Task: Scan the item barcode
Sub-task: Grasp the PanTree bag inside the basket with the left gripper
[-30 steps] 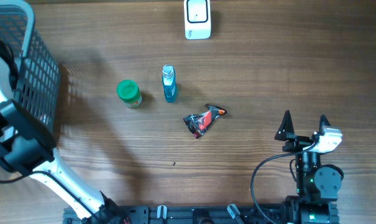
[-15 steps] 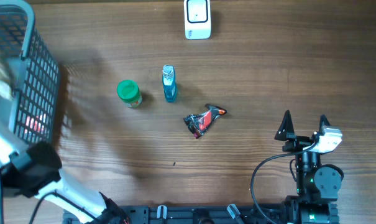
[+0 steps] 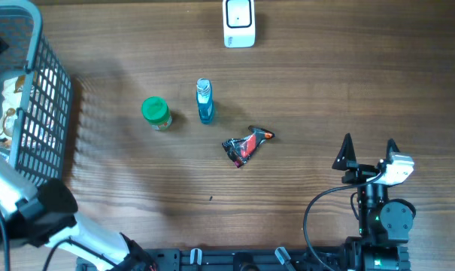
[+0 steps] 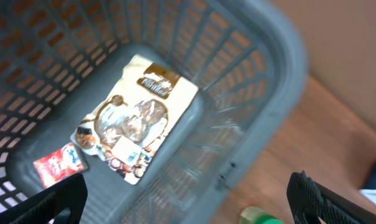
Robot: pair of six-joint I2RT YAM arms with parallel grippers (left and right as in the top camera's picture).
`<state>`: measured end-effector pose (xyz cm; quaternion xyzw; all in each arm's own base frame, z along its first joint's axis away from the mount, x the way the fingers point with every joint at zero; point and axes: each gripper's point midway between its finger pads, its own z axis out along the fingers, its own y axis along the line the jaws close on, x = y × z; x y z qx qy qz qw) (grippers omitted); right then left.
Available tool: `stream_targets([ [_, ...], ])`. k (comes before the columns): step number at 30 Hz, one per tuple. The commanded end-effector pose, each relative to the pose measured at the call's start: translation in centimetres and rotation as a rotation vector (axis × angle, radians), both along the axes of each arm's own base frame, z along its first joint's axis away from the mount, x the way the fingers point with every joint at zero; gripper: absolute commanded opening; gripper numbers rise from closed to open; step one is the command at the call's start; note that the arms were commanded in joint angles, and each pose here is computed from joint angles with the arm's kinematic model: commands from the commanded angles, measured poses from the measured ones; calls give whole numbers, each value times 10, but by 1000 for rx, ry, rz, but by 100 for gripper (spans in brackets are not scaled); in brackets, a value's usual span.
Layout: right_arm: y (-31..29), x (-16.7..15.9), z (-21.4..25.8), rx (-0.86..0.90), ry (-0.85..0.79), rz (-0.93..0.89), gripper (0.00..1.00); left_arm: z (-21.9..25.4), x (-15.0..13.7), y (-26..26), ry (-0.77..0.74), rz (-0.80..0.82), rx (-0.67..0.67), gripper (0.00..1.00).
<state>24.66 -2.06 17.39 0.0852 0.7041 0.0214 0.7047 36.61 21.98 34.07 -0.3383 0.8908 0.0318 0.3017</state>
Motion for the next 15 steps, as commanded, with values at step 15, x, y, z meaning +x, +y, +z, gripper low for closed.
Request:
stream_targets([
  [15, 3, 0, 1, -19, -3, 16, 100, -134, 8, 78, 265, -72, -91, 100],
])
